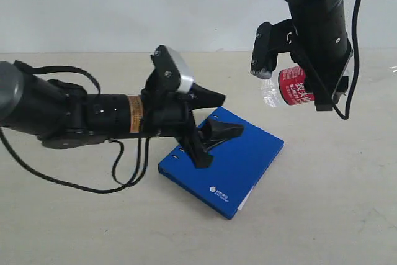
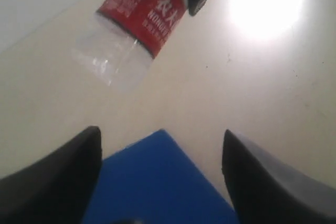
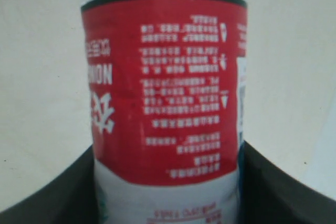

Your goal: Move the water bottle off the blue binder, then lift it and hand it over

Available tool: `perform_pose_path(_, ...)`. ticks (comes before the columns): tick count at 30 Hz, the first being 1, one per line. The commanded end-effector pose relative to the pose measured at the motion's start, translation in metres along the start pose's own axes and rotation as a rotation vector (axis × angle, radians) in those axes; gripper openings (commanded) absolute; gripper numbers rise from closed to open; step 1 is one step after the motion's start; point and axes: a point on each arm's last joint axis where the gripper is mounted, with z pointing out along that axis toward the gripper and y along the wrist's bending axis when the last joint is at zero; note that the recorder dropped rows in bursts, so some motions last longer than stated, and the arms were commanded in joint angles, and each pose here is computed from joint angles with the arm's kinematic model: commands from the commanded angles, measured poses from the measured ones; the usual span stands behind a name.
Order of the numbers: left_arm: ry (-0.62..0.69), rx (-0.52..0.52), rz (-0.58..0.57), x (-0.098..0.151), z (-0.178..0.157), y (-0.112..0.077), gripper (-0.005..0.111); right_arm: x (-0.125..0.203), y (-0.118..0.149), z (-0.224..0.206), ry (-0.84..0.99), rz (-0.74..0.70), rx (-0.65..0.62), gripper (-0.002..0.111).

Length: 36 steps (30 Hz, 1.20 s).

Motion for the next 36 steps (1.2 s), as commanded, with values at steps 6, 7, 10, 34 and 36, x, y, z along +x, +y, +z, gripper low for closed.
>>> perform_pose_path(6, 0.078, -0.021, 0.151, -0.007, 0.052, -0.006, 0.064, 0.0, 0.001, -0.004, -0.027, -0.023, -0.025, 0.0)
perform_pose_path(7, 0.054, -0.037, 0.176, -0.01, 0.052, -0.004, 0.066, 0.0, 0.001, -0.004, -0.029, -0.022, -0.028, 0.0)
perform_pose_path(10, -0.027, -0.083, 0.28, -0.017, 0.053, -0.001, 0.073, -0.001, 0.002, -0.004, -0.039, -0.024, -0.04, 0.0)
perform_pose_path(34, -0.101, -0.1, 0.446, -0.013, 0.098, 0.005, 0.075, -0.006, 0.008, -0.005, -0.098, -0.024, -0.107, 0.0)
perform_pose_path(36, -0.058, -0.107, 0.424, -0.01, 0.103, 0.003, 0.075, -0.006, 0.008, -0.005, -0.098, -0.024, -0.107, 0.0)
